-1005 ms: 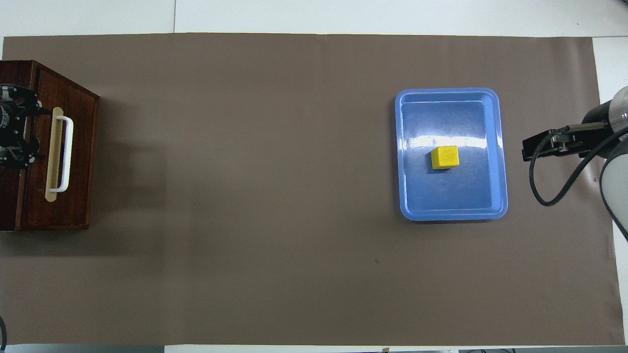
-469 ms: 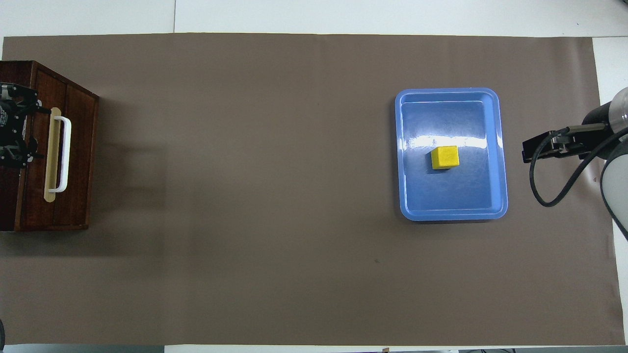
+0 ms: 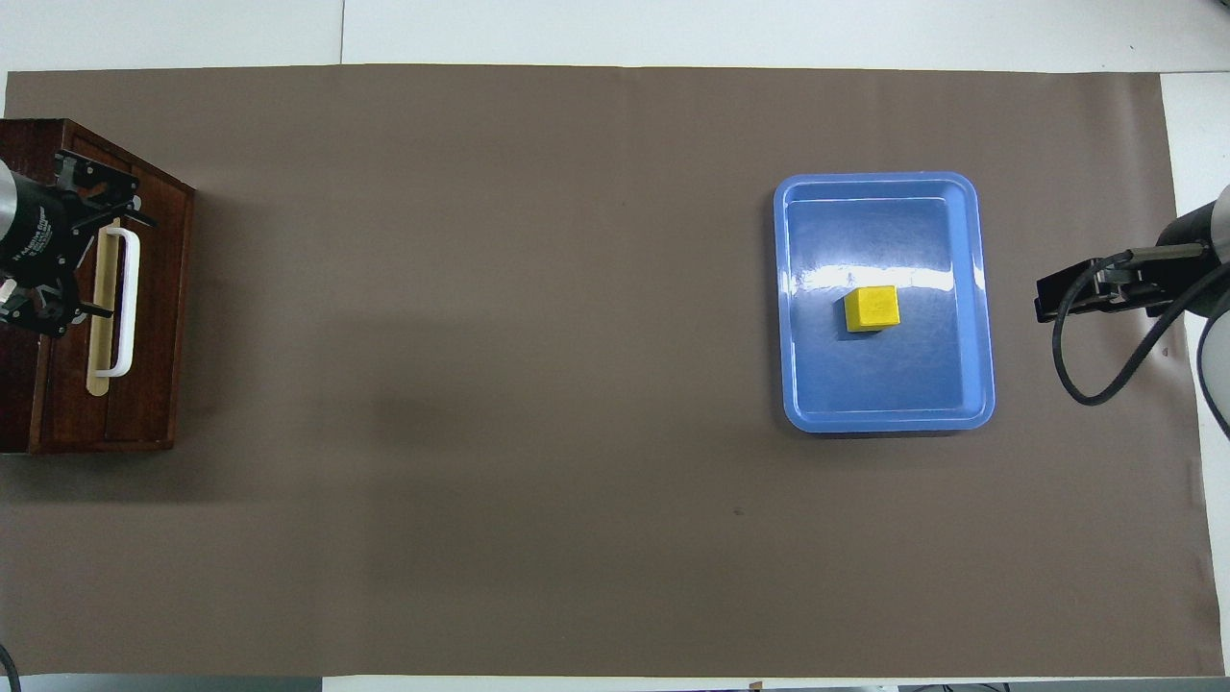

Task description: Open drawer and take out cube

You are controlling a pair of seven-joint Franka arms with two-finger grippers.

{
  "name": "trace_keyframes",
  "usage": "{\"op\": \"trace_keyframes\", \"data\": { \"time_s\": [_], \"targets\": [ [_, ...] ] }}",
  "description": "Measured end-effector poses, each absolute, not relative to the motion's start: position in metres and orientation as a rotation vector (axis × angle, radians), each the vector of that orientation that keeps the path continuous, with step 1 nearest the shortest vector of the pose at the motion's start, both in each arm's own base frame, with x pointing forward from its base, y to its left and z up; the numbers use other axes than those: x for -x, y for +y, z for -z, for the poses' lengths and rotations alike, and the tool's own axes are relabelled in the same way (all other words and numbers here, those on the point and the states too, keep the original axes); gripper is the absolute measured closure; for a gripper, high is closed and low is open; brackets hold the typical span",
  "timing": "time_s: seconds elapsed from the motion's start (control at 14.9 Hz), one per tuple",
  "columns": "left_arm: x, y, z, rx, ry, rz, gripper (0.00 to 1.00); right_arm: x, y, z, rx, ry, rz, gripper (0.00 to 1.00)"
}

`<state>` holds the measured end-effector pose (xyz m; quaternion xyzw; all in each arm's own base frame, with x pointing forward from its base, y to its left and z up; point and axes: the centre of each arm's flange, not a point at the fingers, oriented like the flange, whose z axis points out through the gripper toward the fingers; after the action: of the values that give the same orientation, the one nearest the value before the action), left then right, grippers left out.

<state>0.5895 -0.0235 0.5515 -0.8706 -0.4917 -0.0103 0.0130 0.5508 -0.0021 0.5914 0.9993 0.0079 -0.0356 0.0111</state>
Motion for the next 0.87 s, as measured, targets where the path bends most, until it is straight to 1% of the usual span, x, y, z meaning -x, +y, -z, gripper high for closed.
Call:
{"op": "trace_keyframes", "data": {
  "time_s": [0.2,0.47,0.87],
  "targets": [
    [-0.571,-0.043,-0.564,2.872,-1.133,-0.050,0.00,-0.551,-0.002,-0.591,-3.117,0.024,0.111,0.00],
    [-0.548,-0.038,-0.580,3.005,-0.641,-0.153,0.00,-0.551,-0.002,-0.591,-3.117,0.024,0.111,0.00],
    [-0.542,-0.044,-0.583,3.067,-0.280,-0.199,0.00,-0.551,-0.002,-0.591,-3.117,0.024,0.111,0.00]
  ]
}}
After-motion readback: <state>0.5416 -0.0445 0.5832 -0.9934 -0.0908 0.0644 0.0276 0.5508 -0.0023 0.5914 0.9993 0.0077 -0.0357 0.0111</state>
